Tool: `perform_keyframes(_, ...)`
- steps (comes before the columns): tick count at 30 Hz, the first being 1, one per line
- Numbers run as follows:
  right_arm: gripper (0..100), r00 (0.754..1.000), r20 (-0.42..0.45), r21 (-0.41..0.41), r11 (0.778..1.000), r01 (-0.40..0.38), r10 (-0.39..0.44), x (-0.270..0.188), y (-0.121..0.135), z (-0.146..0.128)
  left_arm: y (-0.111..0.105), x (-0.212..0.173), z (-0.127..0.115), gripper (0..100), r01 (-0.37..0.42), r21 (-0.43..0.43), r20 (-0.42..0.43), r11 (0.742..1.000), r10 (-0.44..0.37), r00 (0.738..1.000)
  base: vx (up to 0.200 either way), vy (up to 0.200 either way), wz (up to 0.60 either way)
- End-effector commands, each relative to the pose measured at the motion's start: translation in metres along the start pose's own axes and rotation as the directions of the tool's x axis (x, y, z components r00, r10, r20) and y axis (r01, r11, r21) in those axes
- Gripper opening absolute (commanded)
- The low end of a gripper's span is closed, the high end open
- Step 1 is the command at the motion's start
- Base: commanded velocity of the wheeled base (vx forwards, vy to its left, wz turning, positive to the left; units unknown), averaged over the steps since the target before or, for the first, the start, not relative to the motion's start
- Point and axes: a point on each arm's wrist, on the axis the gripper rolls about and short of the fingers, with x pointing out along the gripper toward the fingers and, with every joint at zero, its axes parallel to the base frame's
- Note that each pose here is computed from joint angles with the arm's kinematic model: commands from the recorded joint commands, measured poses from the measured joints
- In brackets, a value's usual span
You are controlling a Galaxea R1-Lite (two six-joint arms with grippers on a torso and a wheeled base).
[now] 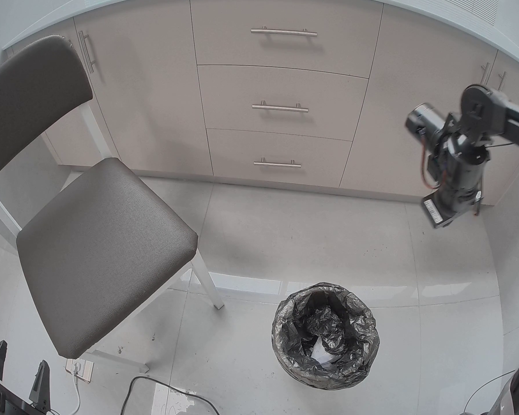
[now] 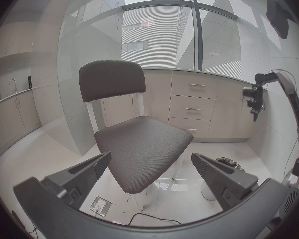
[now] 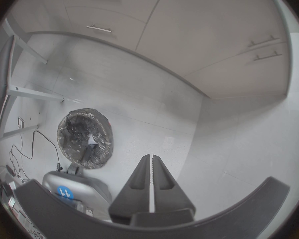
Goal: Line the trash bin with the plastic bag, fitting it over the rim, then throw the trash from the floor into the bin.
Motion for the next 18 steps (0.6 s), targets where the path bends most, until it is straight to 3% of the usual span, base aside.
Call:
perform_keyframes(1,0,0.995,0.095,0.04,0.999,0.037,-0.04,-0.087,-0.085,-0.063,0.0,0.0,-0.005,100,0.0,-0.001,-0.001,1.0,0.0,1.0,0.0,0.0,0.0)
perform_keyframes(6,0,0.992,0.125,-0.099,0.995,0.035,-0.022,-0.141,-0.109,-0.127,0.0,0.0,-0.005,100,0.0,-0.001,-0.001,1.0,0.0,1.0,0.0,0.0,0.0)
perform_keyframes(7,0,0.992,0.127,-0.104,0.994,0.035,-0.022,-0.143,-0.11,-0.13,0.0,0.0,-0.005,100,0.0,0.0,-0.001,1.0,0.0,1.0,0.0,0.0,0.0)
perform_keyframes(8,0,0.986,0.168,-0.169,0.985,0.04,-0.011,-0.161,-0.117,-0.154,0.0,0.0,-0.005,100,0.0,0.0,-0.001,1.0,0.0,1.0,0.0,0.0,0.0)
perform_keyframes(9,0,0.98,0.199,-0.177,0.983,0.047,-0.011,-0.167,-0.12,-0.163,0.0,0.0,-0.005,100,0.0,-0.001,-0.001,1.0,0.0,1.0,0.0,0.0,0.0)
perform_keyframes(10,0,0.98,0.199,-0.177,0.983,0.047,-0.011,-0.167,-0.12,-0.163,0.0,0.0,-0.005,100,0.0,-0.001,-0.001,1.0,0.0,1.0,0.0,0.0,0.0)
perform_keyframes(12,0,0.957,0.288,-0.126,0.99,0.055,-0.016,-0.188,-0.133,-0.195,0.0,0.0,-0.005,100,0.0,0.0,-0.001,1.0,0.0,1.0,0.0,0.0,0.0)
perform_keyframes(14,0,0.952,0.304,-0.113,0.992,0.056,-0.019,-0.191,-0.136,-0.202,0.0,0.0,-0.005,100,0.0,-0.001,-0.001,1.0,0.0,1.0,0.0,0.0,0.0)
perform_keyframes(17,0,0.927,0.372,-0.039,0.997,0.067,-0.047,-0.207,-0.147,-0.236,0.0,0.0,-0.005,100,0.0,-0.001,-0.001,1.0,0.0,1.0,0.0,0.0,0.0)
perform_keyframes(18,0,0.903,0.424,0.011,0.998,0.069,-0.067,-0.217,-0.152,-0.262,0.0,0.0,-0.005,100,0.0,0.0,-0.001,1.0,0.0,1.0,0.0,0.0,0.0)
